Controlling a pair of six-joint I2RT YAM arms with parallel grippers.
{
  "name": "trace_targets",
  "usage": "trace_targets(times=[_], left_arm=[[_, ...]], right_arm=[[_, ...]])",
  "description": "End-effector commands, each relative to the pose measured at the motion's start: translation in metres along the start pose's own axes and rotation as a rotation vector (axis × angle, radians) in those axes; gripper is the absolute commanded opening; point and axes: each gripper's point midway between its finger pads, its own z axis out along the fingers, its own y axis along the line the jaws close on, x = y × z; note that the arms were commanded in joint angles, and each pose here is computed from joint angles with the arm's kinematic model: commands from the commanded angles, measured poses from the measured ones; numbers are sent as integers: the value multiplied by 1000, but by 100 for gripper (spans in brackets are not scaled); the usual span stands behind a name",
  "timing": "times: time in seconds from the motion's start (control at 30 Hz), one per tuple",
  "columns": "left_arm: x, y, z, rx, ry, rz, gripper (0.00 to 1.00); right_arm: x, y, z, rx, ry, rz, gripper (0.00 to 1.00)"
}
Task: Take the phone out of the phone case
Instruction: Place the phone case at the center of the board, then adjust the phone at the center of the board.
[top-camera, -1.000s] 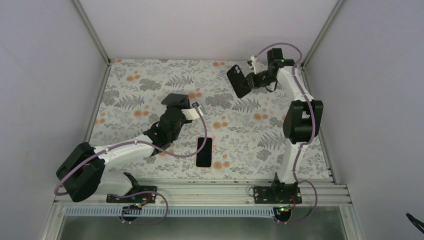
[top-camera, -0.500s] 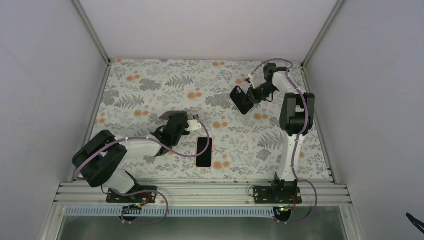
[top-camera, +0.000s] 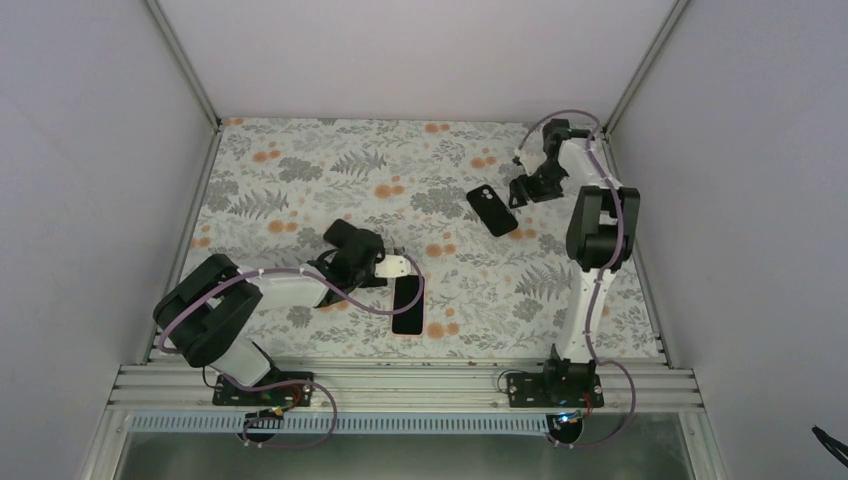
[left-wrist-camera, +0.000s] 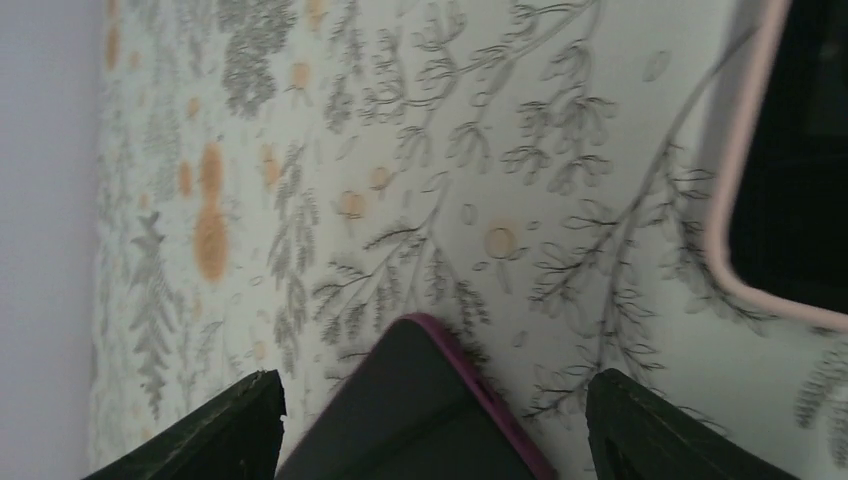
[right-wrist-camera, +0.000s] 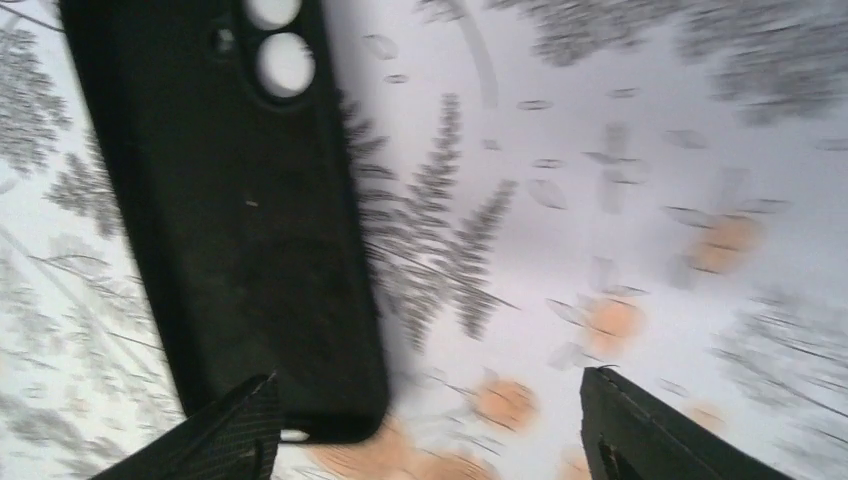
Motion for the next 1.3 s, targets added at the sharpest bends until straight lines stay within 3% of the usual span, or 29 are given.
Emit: trace_targets(times=[0.0,0.1,0.2,0.27,0.43,0.67,0.87,1.27], left_arm=[[-13,-10,-11,127,-43,-14,77],[-18,-6,-21,186,-47,-40,83],[-23,7,-38,232,-57,-78,92],[-28,29,-51,236,-75,-125,99],[-27,113,-88,220,-151,-324,100],[-5,215,-133,72,-157,-525,100],[39,245,-156,16,-145,-679,100],[83,235,-177,-5,-176,-855,100]], right_arm=[[-12,-23,-72,287,-108,-110,77],[-1,-6,-95,383,-126,-202,81],[17,37,-97,373,-112,-343,82],[35,79,-90,295,-88,-461,82],[103,189,-66,103,-35,-810,82],[140,306,-81,-213,-59,-1030,83],[172,379,-64,-369,2,-1211,82],[201,434,22,-388,158,-1367,81]])
